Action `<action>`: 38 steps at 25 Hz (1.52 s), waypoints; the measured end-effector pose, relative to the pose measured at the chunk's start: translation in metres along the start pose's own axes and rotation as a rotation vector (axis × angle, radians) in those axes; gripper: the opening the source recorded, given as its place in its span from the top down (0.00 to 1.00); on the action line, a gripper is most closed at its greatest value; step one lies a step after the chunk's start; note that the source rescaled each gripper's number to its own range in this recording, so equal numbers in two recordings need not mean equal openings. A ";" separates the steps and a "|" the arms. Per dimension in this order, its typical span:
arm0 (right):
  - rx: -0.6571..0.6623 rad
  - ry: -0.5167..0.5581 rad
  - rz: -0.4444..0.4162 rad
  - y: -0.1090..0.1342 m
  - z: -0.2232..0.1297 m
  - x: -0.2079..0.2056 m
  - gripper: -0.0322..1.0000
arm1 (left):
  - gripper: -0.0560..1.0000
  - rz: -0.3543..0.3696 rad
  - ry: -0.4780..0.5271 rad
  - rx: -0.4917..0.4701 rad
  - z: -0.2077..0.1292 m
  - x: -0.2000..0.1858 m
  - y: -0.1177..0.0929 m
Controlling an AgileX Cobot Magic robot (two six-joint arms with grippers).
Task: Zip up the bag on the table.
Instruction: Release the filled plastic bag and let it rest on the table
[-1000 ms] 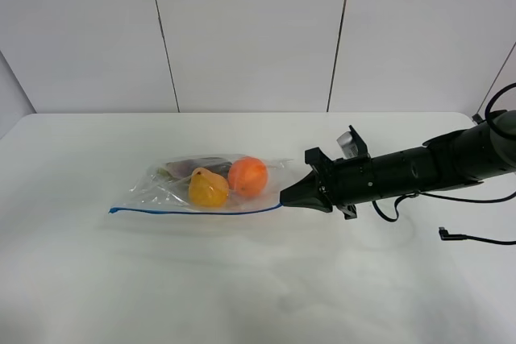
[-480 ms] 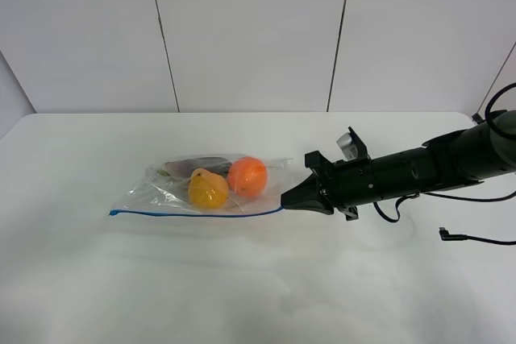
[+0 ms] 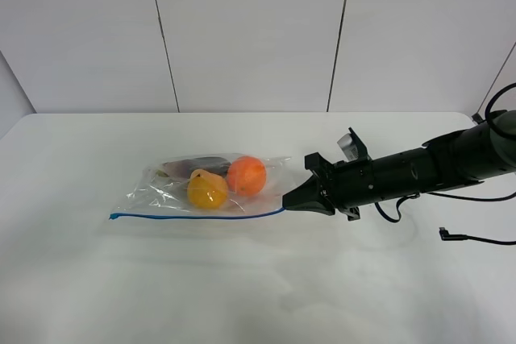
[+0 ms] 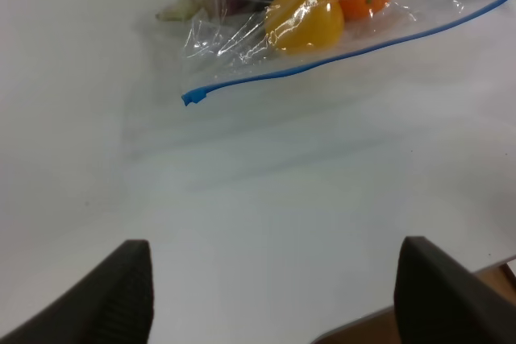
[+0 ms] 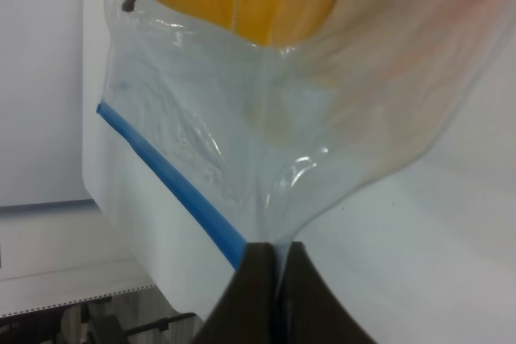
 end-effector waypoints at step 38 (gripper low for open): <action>-0.025 -0.008 -0.019 -0.002 0.001 0.000 0.97 | 0.02 0.001 0.000 -0.002 0.000 0.000 0.000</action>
Point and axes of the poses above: a point on each arm's last joint axis where the gripper is mounted, x pointing out along that axis toward the gripper, y along the wrist's bending axis when the last joint is at zero, z = x × y, the point moved 2 cm from there along x, pointing out along that axis toward the gripper, and after that the axes turned 1 degree about x, right-handed, at the moved point
